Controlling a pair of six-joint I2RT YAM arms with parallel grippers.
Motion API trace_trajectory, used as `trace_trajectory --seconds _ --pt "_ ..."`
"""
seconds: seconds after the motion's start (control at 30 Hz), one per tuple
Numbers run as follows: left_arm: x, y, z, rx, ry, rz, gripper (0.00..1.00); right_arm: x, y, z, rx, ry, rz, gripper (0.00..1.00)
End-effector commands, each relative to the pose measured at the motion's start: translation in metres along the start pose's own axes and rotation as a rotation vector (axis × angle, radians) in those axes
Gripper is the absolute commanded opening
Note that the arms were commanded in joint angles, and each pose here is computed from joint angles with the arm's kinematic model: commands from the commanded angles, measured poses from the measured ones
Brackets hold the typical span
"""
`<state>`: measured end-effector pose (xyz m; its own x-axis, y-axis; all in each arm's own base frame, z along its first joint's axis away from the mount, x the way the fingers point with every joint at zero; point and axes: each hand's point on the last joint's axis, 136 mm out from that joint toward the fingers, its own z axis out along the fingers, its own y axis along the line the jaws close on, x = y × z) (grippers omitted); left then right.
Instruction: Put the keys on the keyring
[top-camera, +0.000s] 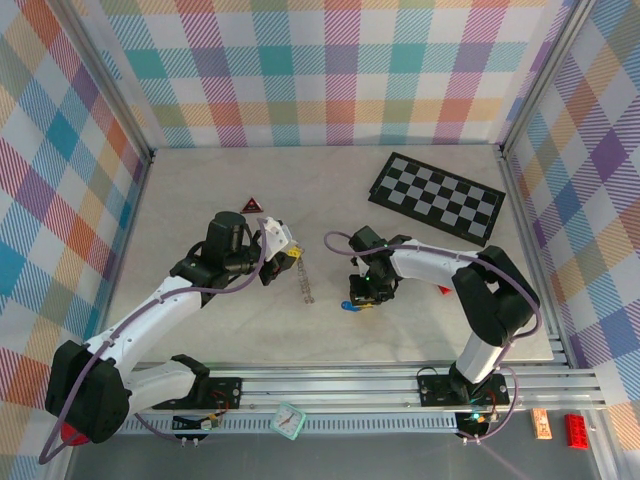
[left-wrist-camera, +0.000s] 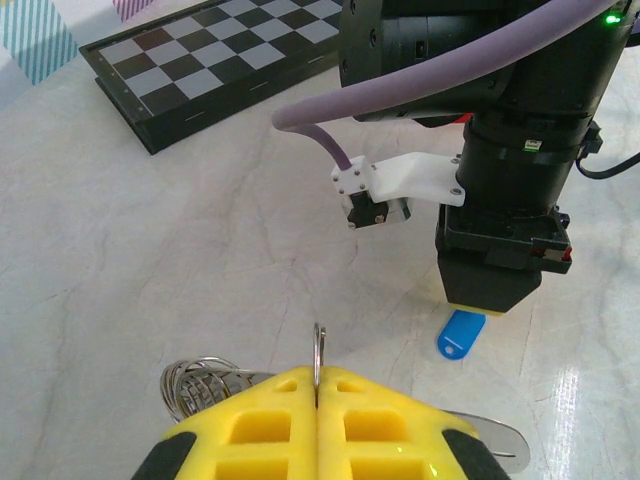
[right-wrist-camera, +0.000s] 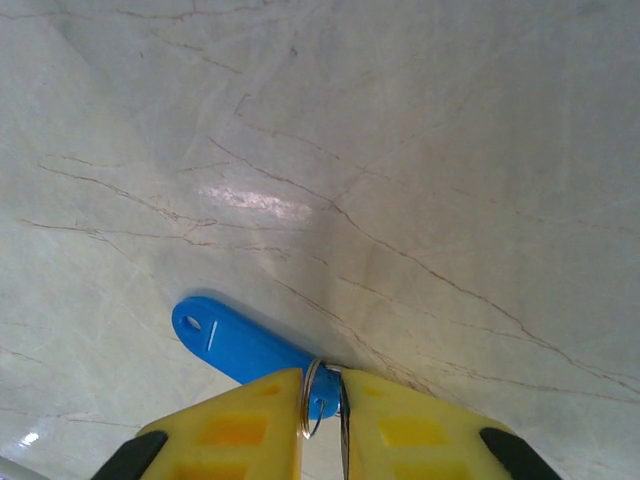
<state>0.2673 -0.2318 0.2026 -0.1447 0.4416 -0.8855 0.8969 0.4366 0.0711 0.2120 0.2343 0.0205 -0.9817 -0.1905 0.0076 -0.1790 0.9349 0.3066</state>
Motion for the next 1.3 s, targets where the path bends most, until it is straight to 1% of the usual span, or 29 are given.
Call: trace_trajectory --seconds 0.0,0.17,0.43,0.6,0.63,0.77,0.83,0.93,1.03,1.27 --pt "-0.0128 0.0003 -0.0021 0.015 -0.055 0.040 0.00 -0.0002 -0.0004 -0.0032 0.007 0.013 -0.007 0.16" --pt "-0.0131 0.0002 -0.0024 0.014 -0.055 0.041 0.00 -0.0013 -0.0002 -0.0053 0.010 0.009 -0.012 0.15" --pt "-0.0136 -0.0002 -0.0024 0.016 -0.057 0.042 0.00 -0.0039 -0.0002 -0.0072 0.017 -0.001 -0.014 0.16" --pt "-0.0135 0.0001 -0.0025 0.016 -0.056 0.043 0.00 -0.0027 -0.0006 -0.0052 0.017 0.009 -0.013 0.13" --pt "-0.0137 0.0000 -0.0026 0.016 -0.056 0.044 0.00 -0.0025 -0.0004 -0.0051 0.016 0.010 -0.014 0.10" --pt "-0.0129 -0.0002 -0.0023 0.018 -0.055 0.043 0.00 -0.0019 -0.0009 -0.0048 0.017 0.013 -0.014 0.08" --pt "-0.0132 -0.0001 -0.0025 0.017 -0.055 0.043 0.00 -0.0015 -0.0010 -0.0049 0.018 0.015 -0.015 0.08" --pt "-0.0133 -0.0001 -0.0025 0.017 -0.055 0.045 0.00 -0.0013 -0.0015 -0.0042 0.021 0.019 -0.014 0.12" --pt "-0.0131 -0.0003 -0.0024 0.018 -0.054 0.046 0.00 -0.0014 -0.0017 -0.0036 0.021 0.022 -0.013 0.13" --pt "-0.0139 -0.0004 -0.0028 0.018 -0.056 0.049 0.00 -0.0021 -0.0010 -0.0039 0.022 0.022 -0.017 0.07"
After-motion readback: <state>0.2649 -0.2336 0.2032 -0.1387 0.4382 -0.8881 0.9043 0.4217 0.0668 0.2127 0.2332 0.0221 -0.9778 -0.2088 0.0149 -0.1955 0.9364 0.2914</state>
